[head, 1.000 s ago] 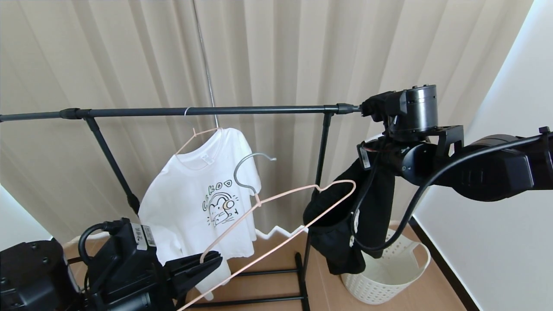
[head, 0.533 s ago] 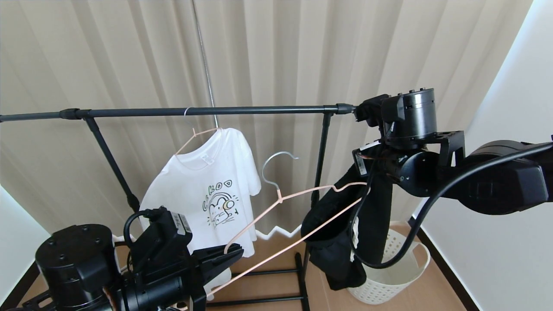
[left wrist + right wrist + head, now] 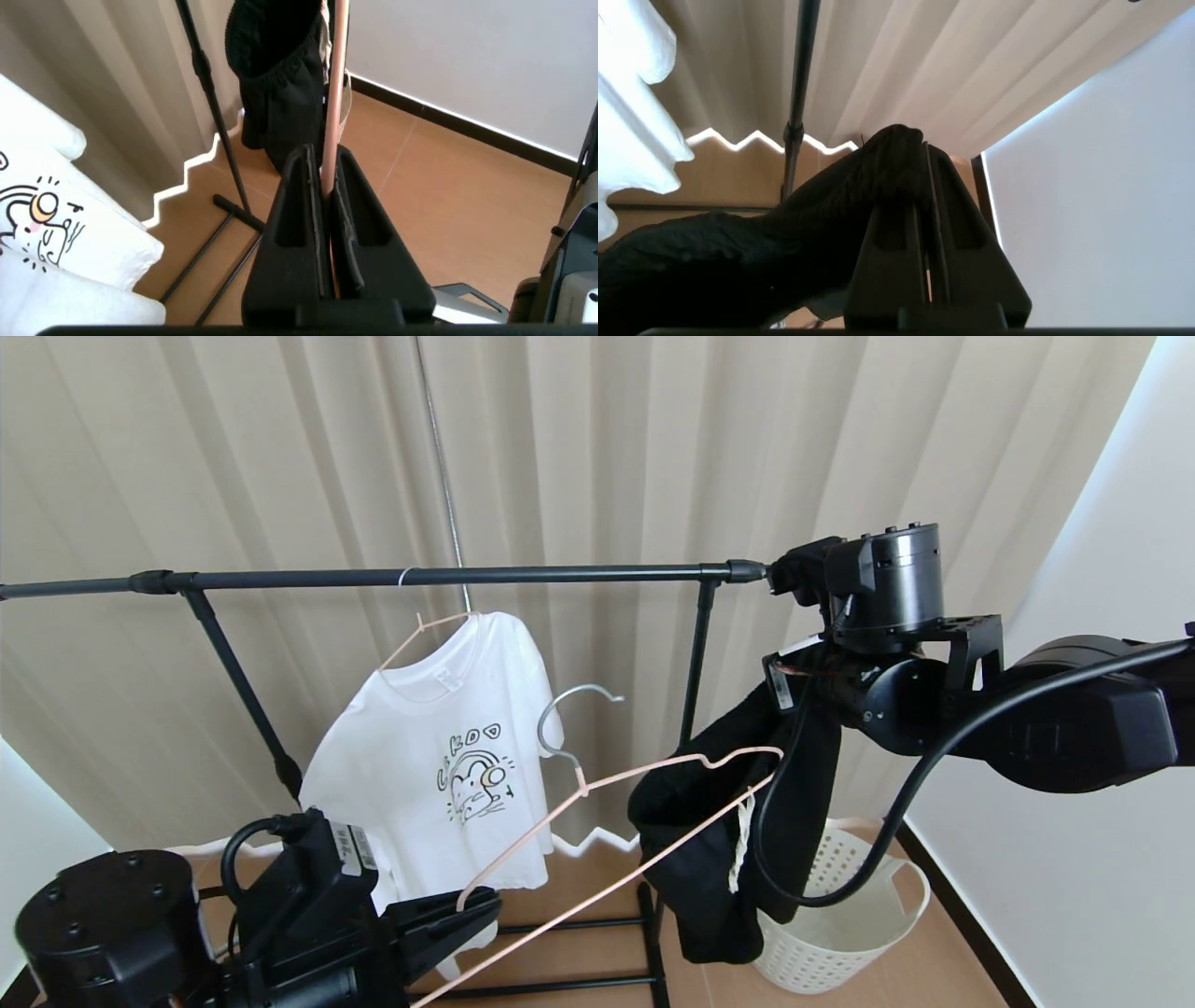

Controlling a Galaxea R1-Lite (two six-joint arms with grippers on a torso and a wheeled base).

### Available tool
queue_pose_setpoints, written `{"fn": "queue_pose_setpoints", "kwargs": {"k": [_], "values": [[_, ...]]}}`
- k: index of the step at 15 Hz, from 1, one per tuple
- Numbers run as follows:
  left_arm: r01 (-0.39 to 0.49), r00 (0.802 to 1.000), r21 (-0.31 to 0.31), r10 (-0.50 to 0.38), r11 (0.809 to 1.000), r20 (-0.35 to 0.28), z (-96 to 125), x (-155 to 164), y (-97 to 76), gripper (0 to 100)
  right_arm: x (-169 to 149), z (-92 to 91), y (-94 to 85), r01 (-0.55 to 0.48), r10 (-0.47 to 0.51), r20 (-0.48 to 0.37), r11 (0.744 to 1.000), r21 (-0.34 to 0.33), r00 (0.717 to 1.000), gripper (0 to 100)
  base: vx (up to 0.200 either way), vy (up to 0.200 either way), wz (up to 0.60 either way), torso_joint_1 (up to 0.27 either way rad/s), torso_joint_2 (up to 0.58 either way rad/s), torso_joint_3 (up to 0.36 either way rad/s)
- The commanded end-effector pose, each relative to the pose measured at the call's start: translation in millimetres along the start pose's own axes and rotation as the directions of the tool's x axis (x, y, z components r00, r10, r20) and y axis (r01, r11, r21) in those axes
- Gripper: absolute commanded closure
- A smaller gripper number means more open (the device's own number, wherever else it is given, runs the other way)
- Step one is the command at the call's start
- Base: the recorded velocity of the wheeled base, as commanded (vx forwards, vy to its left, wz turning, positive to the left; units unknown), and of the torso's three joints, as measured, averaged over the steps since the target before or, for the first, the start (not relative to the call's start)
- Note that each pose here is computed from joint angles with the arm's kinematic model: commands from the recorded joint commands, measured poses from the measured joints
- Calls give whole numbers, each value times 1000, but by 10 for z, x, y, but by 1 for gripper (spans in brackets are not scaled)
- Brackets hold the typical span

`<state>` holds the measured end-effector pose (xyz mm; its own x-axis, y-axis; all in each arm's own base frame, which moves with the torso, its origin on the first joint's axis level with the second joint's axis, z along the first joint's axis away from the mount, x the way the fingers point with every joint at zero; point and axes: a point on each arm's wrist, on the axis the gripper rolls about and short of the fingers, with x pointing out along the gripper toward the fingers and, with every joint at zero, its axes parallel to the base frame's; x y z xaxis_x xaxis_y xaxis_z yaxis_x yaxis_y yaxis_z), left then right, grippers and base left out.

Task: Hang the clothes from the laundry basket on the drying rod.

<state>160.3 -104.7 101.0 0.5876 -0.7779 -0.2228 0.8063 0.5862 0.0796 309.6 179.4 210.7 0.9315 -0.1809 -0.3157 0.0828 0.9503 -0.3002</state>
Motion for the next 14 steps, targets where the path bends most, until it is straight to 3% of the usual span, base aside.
{"fn": "queue_pose_setpoints", "kwargs": {"k": [1,7,9,14], "values": [[-43,999,-9,43,999,23,33,-84,58,100,61,-5,8,8,-8,-6,1000,1,1000,100,0,0,0,0,0,0],[-40,997,8,39,999,69,159,115,149,100,30,11,-18,8,-8,0,1000,4,1000,100,0,0,0,0,0,0],[-2,999,8,2,1000,54,140,252,110,100,22,-6,-3,5,-5,-4,1000,2,1000,100,0,0,0,0,0,0],[-11,998,-14,12,1000,58,156,478,216,100,-60,-50,-9,-4,4,-8,1000,-5,1000,100,0,0,0,0,0,0]]}}
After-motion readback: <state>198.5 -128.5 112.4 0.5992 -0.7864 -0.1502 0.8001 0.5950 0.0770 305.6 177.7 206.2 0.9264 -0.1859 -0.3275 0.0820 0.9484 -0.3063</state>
